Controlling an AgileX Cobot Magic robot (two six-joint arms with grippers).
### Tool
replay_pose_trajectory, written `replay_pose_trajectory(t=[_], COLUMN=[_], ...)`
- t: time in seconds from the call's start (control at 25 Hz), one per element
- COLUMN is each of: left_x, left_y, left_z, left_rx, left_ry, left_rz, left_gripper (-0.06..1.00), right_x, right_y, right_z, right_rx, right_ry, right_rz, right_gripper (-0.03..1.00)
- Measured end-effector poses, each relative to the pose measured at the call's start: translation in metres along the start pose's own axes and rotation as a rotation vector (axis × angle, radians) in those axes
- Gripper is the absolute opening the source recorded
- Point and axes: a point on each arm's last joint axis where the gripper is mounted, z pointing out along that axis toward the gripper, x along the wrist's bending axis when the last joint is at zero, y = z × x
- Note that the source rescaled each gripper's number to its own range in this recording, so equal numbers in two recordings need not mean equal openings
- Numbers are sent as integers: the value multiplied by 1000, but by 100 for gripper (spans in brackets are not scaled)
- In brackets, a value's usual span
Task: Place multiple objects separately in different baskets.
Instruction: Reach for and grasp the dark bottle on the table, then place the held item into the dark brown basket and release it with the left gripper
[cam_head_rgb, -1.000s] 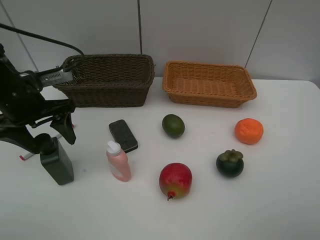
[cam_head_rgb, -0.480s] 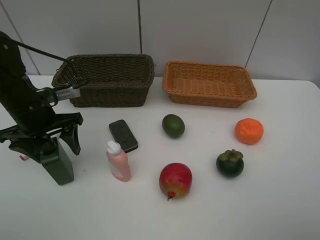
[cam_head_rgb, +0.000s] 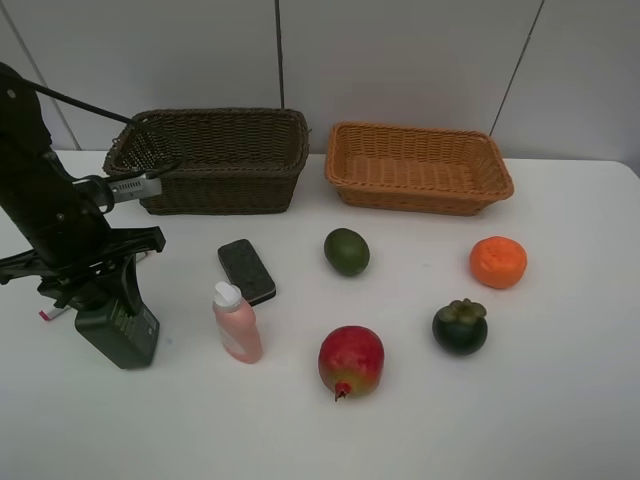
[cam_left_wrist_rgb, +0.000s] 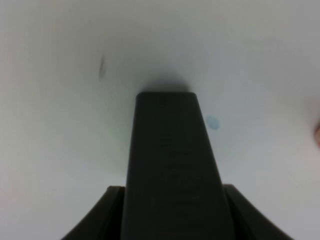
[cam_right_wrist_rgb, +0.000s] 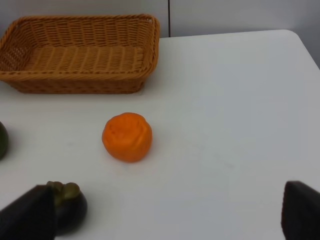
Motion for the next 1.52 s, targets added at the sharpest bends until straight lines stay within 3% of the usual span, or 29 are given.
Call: replay_pose_trajectory(t=[0.16, 0.4, 0.52, 0.68, 0.96, 1.2, 1.28, 1.36, 1.4, 1.52], left_x=[-6, -33, -44, -48, -29, -19, -17, -16, -16, -18], left_y=[0, 11, 30, 75, 168, 211, 217, 219, 219, 216], left_z=[-23, -119, -163, -190, -174, -109, -94, -89, -89, -95], left_rx=[-48, -235, -359, -467, -580, -501, -470, -454, -452, -461], left_ry=[-18, -81, -61, -12, -6, 29, 40, 43, 44, 39], left_rz=[26, 111, 134, 130, 58, 80, 109, 125, 127, 132], left_gripper=[35, 35, 35, 35, 35, 35, 47, 76, 85, 98], right_x=[0, 0, 0, 0, 0, 0, 0, 0, 0, 0], right_y=[0, 0, 0, 0, 0, 0, 0, 0, 0, 0], right_z=[0, 0, 0, 0, 0, 0, 0, 0, 0, 0], right_rx=[0, 0, 0, 0, 0, 0, 0, 0, 0, 0], right_ry=[0, 0, 0, 0, 0, 0, 0, 0, 0, 0], right_rz=[0, 0, 0, 0, 0, 0, 0, 0, 0, 0], right_gripper=[100, 100, 100, 100, 100, 100, 100, 100, 100, 100])
